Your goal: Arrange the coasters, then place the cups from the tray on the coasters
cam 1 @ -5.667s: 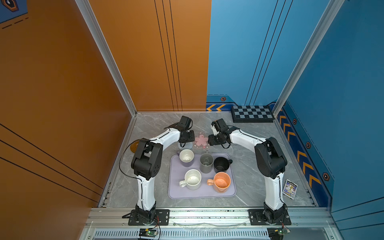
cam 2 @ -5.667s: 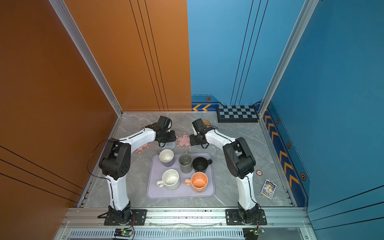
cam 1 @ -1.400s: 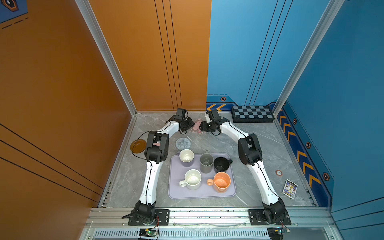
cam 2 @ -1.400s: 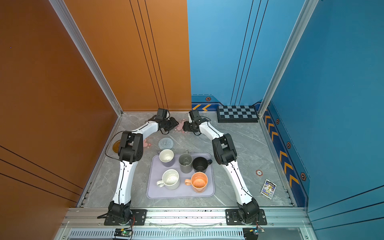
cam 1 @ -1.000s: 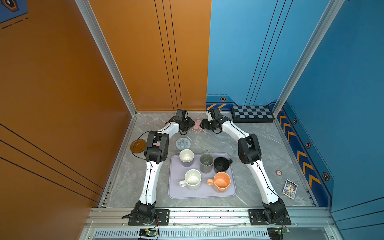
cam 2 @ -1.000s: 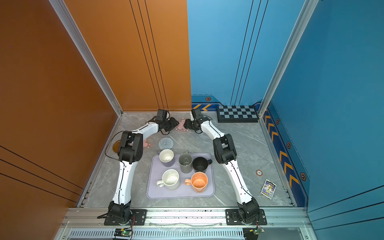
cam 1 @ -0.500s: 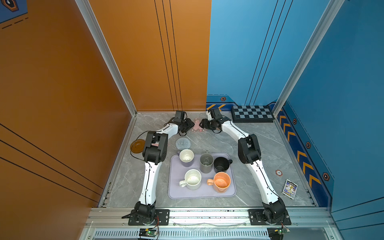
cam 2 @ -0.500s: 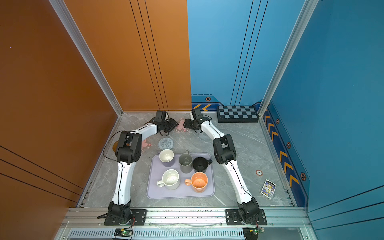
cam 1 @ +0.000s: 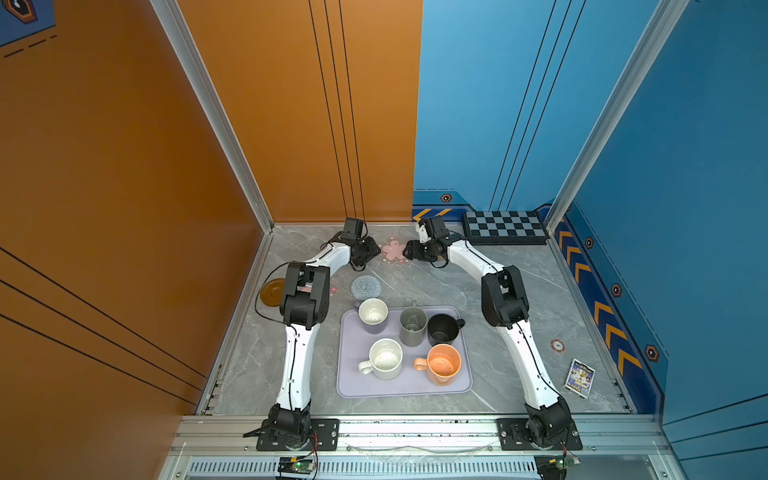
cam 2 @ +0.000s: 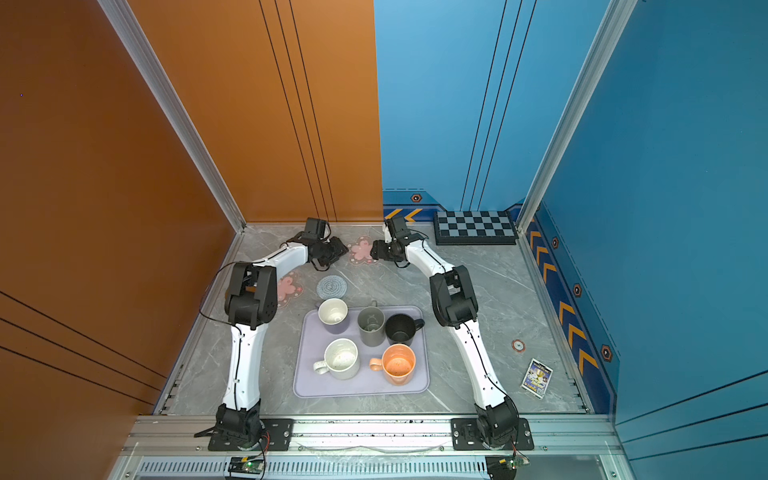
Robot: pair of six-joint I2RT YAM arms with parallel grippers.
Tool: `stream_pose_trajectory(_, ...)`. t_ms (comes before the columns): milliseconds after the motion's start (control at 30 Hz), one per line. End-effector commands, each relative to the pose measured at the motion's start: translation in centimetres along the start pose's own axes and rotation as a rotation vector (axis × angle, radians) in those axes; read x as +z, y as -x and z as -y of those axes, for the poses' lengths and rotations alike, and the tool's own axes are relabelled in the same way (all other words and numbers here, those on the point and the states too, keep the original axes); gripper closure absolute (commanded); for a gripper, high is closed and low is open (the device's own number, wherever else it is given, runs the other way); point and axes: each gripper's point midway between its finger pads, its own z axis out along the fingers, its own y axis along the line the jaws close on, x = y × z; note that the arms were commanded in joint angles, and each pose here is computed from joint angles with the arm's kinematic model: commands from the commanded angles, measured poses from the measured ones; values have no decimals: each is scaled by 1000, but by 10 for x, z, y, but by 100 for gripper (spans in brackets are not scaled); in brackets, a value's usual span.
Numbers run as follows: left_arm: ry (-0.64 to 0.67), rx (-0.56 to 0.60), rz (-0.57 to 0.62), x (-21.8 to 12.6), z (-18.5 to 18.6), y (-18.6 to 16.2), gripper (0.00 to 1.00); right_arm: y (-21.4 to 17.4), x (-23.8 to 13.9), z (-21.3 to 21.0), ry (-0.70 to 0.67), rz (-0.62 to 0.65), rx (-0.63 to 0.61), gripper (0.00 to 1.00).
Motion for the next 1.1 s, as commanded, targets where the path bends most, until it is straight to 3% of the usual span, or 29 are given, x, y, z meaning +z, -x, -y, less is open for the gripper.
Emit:
stream_pose_trajectory(0,69,63,39,-52,-1,12,47,2,-37,5,-65,-9,-48,31)
stream_pose_trajectory(333,203,185,5,-139,-30,-31,47,-19,-112,-3,-105,-9,-168,30)
stream_pose_trajectory(500,244,188,-5,-166,-51,-58,47,-40,-149,2,-157,-7,-199,30)
stream_pose_trajectory(767,284,176,39,-194,-69,-67,44,-54,-199,12,-253,54,-201,29)
stream_pose_trajectory(867,317,135,54,-201,-84,-66,44,-49,-216,11,-274,91,-208,29)
stream_pose_trajectory(1067,381,-92,113,-227,-135,-54,45,-40,-240,7,-290,152,-216,28)
